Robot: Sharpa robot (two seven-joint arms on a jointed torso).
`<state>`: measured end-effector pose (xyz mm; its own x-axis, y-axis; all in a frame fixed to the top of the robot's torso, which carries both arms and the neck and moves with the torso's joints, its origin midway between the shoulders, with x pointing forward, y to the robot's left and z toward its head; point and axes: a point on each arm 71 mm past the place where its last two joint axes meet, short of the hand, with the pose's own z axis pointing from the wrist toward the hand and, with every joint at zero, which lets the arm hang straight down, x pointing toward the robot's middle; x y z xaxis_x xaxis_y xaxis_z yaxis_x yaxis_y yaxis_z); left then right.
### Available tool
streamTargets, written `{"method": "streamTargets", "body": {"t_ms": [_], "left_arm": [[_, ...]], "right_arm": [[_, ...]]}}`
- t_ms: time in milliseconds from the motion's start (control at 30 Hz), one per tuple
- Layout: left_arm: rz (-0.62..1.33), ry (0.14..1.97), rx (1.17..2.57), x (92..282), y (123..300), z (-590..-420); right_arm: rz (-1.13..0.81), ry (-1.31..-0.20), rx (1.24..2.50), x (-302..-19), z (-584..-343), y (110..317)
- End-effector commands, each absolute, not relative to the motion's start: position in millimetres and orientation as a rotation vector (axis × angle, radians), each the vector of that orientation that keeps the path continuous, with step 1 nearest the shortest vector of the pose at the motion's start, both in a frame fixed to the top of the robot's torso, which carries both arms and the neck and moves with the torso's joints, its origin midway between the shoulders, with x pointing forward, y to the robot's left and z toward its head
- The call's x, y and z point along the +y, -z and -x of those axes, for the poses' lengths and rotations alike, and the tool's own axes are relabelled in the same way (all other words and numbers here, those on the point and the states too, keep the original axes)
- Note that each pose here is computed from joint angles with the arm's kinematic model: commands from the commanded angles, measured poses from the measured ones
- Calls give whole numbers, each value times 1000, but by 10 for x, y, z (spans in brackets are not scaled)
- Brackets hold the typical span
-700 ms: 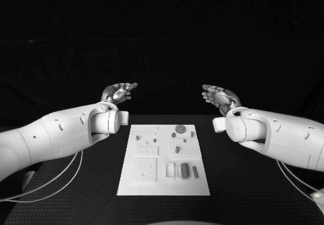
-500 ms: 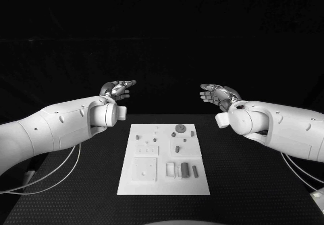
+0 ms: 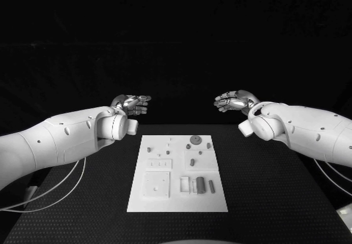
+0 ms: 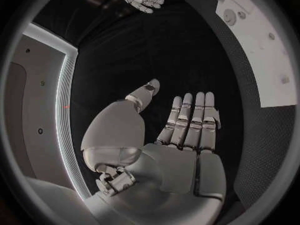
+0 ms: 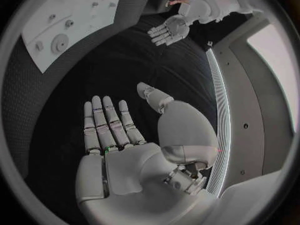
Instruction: Assemble the parts on the task board
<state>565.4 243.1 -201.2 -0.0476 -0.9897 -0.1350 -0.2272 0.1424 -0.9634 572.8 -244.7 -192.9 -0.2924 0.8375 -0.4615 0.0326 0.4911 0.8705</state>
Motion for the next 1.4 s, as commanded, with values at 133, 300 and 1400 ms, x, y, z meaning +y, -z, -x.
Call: {"method": "streamTargets", "body": {"t_ms": [133,300,1400], "left_arm": [[1156,1079,1550,2344,2001,-5599],[1121,1134,1591,2270,1992,-5512],[1020,1300,1672,2014,1810,-5158]], "right_arm": [[-323,-772,1784,-2310,-5784,1935],[-151,-676,1779,-2253,-5820,1931],[336,-415,1775,-1896,-5814,2157]]}}
